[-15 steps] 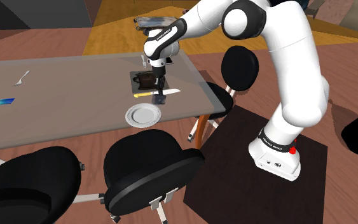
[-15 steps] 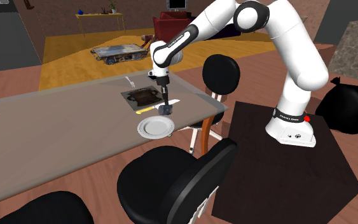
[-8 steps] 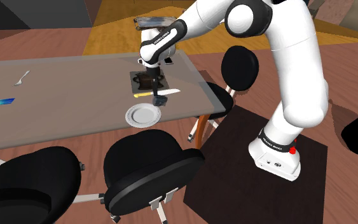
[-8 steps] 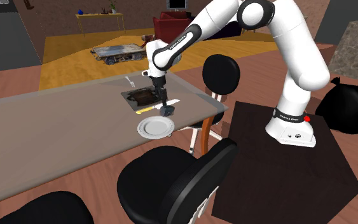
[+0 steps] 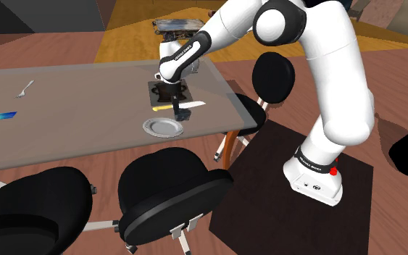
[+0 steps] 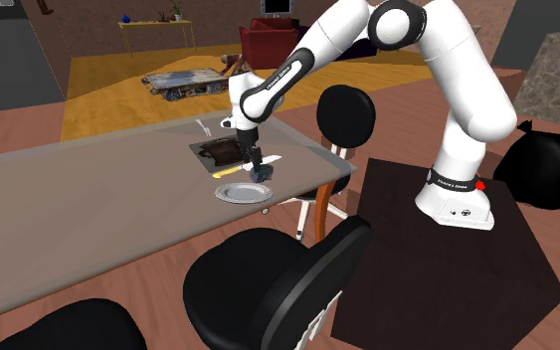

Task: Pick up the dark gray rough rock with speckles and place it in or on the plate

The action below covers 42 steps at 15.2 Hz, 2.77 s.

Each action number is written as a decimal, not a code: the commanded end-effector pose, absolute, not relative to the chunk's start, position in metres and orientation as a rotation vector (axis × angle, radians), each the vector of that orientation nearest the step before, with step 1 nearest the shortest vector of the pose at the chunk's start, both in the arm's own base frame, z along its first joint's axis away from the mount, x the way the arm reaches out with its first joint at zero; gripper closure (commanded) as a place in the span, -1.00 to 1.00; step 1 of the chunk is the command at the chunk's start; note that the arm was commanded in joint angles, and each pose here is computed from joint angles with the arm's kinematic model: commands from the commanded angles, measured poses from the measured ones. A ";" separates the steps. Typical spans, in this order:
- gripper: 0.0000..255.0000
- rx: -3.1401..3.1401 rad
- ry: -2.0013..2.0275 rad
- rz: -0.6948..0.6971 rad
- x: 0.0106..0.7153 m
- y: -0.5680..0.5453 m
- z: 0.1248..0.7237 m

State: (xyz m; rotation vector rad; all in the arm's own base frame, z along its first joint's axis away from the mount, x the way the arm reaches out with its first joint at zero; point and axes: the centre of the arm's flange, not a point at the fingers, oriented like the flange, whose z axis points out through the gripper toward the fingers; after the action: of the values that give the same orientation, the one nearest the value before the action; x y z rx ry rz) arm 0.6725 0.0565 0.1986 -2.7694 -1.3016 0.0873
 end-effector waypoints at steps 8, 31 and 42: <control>1.00 -2.769 -1.299 0.098 0.672 0.053 0.191; -1.00 -2.482 -1.442 0.224 0.687 0.009 0.161; 1.00 -2.482 -1.442 0.224 0.687 0.009 0.158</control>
State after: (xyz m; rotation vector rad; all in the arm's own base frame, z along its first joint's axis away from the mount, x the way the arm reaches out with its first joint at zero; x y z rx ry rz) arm 0.6870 0.0084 0.1592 -2.4842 -1.4419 0.2224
